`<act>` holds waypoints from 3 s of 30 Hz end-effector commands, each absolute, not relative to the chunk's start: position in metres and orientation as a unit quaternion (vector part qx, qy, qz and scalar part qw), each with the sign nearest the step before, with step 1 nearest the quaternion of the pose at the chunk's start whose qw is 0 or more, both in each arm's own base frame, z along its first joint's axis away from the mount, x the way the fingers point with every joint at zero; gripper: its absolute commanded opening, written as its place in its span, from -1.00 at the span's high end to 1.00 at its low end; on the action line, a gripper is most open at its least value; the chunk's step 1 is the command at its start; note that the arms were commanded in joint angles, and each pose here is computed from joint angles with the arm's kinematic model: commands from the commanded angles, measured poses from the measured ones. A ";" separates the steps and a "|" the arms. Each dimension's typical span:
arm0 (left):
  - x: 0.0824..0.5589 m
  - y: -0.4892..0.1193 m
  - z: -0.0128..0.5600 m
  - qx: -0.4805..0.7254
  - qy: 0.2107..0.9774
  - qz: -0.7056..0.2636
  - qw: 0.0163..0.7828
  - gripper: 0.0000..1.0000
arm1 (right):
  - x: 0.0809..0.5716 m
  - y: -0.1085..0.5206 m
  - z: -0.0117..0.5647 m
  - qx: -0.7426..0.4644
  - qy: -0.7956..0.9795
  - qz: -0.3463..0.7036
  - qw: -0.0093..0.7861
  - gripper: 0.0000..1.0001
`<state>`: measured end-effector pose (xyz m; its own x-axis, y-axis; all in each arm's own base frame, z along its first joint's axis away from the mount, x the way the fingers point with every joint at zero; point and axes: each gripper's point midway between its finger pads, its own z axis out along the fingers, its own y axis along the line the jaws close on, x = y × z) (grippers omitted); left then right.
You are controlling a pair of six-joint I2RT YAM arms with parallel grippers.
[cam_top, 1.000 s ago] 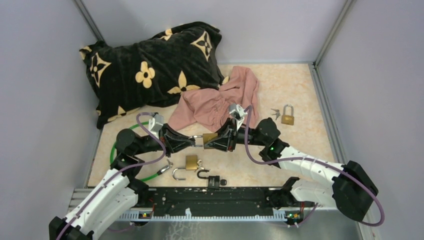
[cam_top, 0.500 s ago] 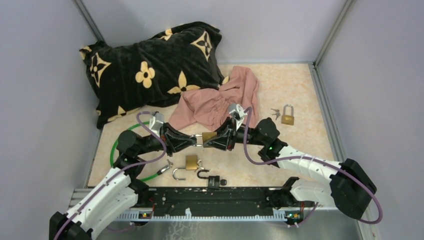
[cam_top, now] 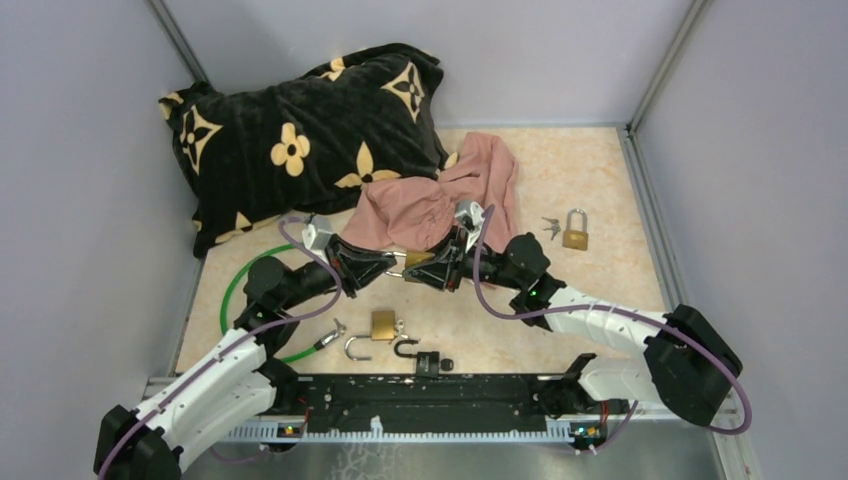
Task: Lock with the key
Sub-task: Lock the lock.
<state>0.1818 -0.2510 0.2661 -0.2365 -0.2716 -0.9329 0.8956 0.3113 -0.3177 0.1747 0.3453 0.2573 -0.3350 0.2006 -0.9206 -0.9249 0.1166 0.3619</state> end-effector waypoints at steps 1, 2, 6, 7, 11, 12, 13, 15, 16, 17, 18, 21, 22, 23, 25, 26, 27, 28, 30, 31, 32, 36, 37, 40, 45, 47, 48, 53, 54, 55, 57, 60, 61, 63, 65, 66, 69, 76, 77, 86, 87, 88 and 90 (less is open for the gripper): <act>0.087 -0.281 0.265 0.386 0.520 -0.634 0.423 1.00 | 0.186 0.371 0.318 -0.292 0.520 0.588 0.546 1.00; 0.084 -0.282 0.263 0.387 0.520 -0.637 0.417 1.00 | 0.188 0.370 0.320 -0.286 0.522 0.586 0.551 1.00; 0.073 -0.287 0.261 0.396 0.511 -0.649 0.400 1.00 | 0.208 0.369 0.324 -0.251 0.545 0.562 0.569 1.00; 0.069 -0.288 0.261 0.401 0.507 -0.653 0.394 1.00 | 0.211 0.369 0.324 -0.246 0.547 0.557 0.574 1.00; 0.061 -0.290 0.266 0.412 0.492 -0.661 0.390 1.00 | 0.212 0.375 0.328 -0.259 0.540 0.563 0.570 1.00; 0.061 -0.290 0.268 0.411 0.490 -0.662 0.391 1.00 | 0.211 0.378 0.328 -0.264 0.539 0.565 0.566 1.00; 0.061 -0.290 0.271 0.412 0.487 -0.663 0.393 1.00 | 0.210 0.380 0.328 -0.270 0.538 0.568 0.561 1.00; 0.060 -0.289 0.278 0.416 0.476 -0.662 0.404 1.00 | 0.211 0.384 0.325 -0.275 0.545 0.567 0.553 1.00; 0.061 -0.289 0.282 0.416 0.472 -0.661 0.408 1.00 | 0.212 0.386 0.321 -0.277 0.551 0.564 0.549 1.00; 0.061 -0.289 0.286 0.418 0.467 -0.661 0.412 1.00 | 0.213 0.388 0.316 -0.280 0.557 0.561 0.545 1.00; 0.060 -0.289 0.288 0.421 0.463 -0.660 0.415 1.00 | 0.214 0.389 0.311 -0.282 0.562 0.559 0.541 1.00; 0.057 -0.290 0.290 0.428 0.457 -0.662 0.413 1.00 | 0.221 0.394 0.296 -0.276 0.573 0.558 0.532 1.00; 0.054 -0.292 0.289 0.432 0.454 -0.664 0.408 1.00 | 0.223 0.396 0.293 -0.274 0.576 0.559 0.530 1.00; 0.050 -0.293 0.289 0.437 0.451 -0.665 0.404 1.00 | 0.225 0.399 0.293 -0.273 0.575 0.562 0.529 1.00; 0.043 -0.297 0.289 0.451 0.438 -0.667 0.400 1.00 | 0.226 0.404 0.295 -0.272 0.570 0.569 0.527 1.00; 0.040 -0.299 0.291 0.457 0.432 -0.668 0.399 1.00 | 0.227 0.406 0.297 -0.274 0.568 0.569 0.528 1.00; 0.038 -0.300 0.293 0.460 0.427 -0.669 0.399 1.00 | 0.229 0.407 0.298 -0.275 0.568 0.568 0.528 1.00; 0.037 -0.302 0.295 0.459 0.425 -0.670 0.400 1.00 | 0.230 0.408 0.299 -0.277 0.569 0.565 0.529 1.00; 0.038 -0.303 0.300 0.458 0.421 -0.671 0.404 1.00 | 0.231 0.409 0.299 -0.280 0.570 0.561 0.530 1.00; 0.038 -0.303 0.302 0.457 0.420 -0.670 0.407 1.00 | 0.231 0.409 0.295 -0.281 0.573 0.560 0.528 1.00; 0.038 -0.303 0.305 0.457 0.416 -0.670 0.411 1.00 | 0.230 0.408 0.294 -0.282 0.575 0.559 0.527 1.00; 0.047 -0.293 0.315 0.446 0.417 -0.664 0.431 1.00 | 0.224 0.401 0.285 -0.285 0.581 0.558 0.519 1.00; 0.057 -0.286 0.317 0.436 0.425 -0.656 0.447 1.00 | 0.220 0.395 0.283 -0.289 0.581 0.559 0.516 1.00; 0.080 -0.261 0.321 0.421 0.434 -0.619 0.501 1.00 | 0.212 0.371 0.282 -0.294 0.583 0.559 0.511 1.00; 0.084 -0.247 0.307 0.405 0.458 -0.611 0.503 1.00 | 0.202 0.351 0.297 -0.315 0.576 0.541 0.526 1.00; 0.082 -0.247 0.303 0.407 0.459 -0.613 0.498 1.00 | 0.194 0.350 0.306 -0.329 0.561 0.550 0.524 1.00; 0.081 -0.246 0.304 0.411 0.455 -0.611 0.501 1.00 | 0.189 0.349 0.311 -0.336 0.551 0.557 0.523 1.00; 0.077 -0.243 0.304 0.425 0.439 -0.604 0.512 0.90 | 0.173 0.346 0.325 -0.354 0.519 0.578 0.520 1.00; 0.076 -0.243 0.302 0.424 0.442 -0.606 0.508 0.85 | 0.172 0.347 0.325 -0.355 0.518 0.579 0.520 1.00; 0.076 -0.243 0.300 0.423 0.445 -0.608 0.503 0.78 | 0.172 0.347 0.326 -0.355 0.518 0.579 0.519 1.00; 0.075 -0.243 0.297 0.423 0.449 -0.610 0.498 0.73 | 0.170 0.349 0.326 -0.357 0.517 0.581 0.518 1.00; 0.076 -0.244 0.294 0.425 0.452 -0.607 0.496 0.66 | 0.169 0.351 0.328 -0.361 0.515 0.580 0.518 1.00; 0.077 -0.244 0.294 0.425 0.453 -0.607 0.497 0.64 | 0.168 0.351 0.328 -0.362 0.515 0.579 0.518 1.00; 0.079 -0.245 0.294 0.425 0.452 -0.604 0.500 0.60 | 0.168 0.352 0.328 -0.364 0.516 0.578 0.518 1.00; 0.080 -0.245 0.295 0.427 0.452 -0.600 0.503 0.61 | 0.168 0.352 0.328 -0.366 0.516 0.577 0.517 1.00; 0.081 -0.245 0.294 0.426 0.454 -0.599 0.503 0.72 | 0.168 0.351 0.328 -0.367 0.517 0.576 0.516 1.00; 0.085 -0.245 0.294 0.421 0.462 -0.592 0.508 1.00 | 0.166 0.351 0.325 -0.369 0.521 0.575 0.512 1.00; 0.099 -0.242 0.294 0.400 0.489 -0.575 0.520 1.00 | 0.147 0.335 0.296 -0.441 0.540 0.553 0.456 -0.92; 0.099 -0.242 0.291 0.396 0.499 -0.578 0.510 1.00 | 0.148 0.329 0.289 -0.445 0.552 0.542 0.451 -0.96; 0.102 -0.234 0.265 0.376 0.544 -0.577 0.480 1.00 | 0.100 0.281 0.262 -0.536 0.548 0.505 0.397 -0.85; 0.102 -0.234 0.268 0.385 0.535 -0.570 0.490 1.00 | 0.102 0.279 0.258 -0.532 0.561 0.497 0.395 -0.72; 0.104 -0.233 0.269 0.390 0.532 -0.564 0.497 1.00 | 0.107 0.278 0.254 -0.525 0.576 0.486 0.395 -0.55; 0.105 -0.233 0.268 0.396 0.528 -0.557 0.503 1.00 | 0.114 0.279 0.249 -0.518 0.594 0.477 0.389 -0.31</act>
<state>0.1061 -0.2354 0.2420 -0.3460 -0.1000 -0.9329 0.9318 0.0797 -0.3542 0.1105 0.2840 0.2506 -0.1723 -0.1879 -0.9670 -0.9841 -0.0103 0.1774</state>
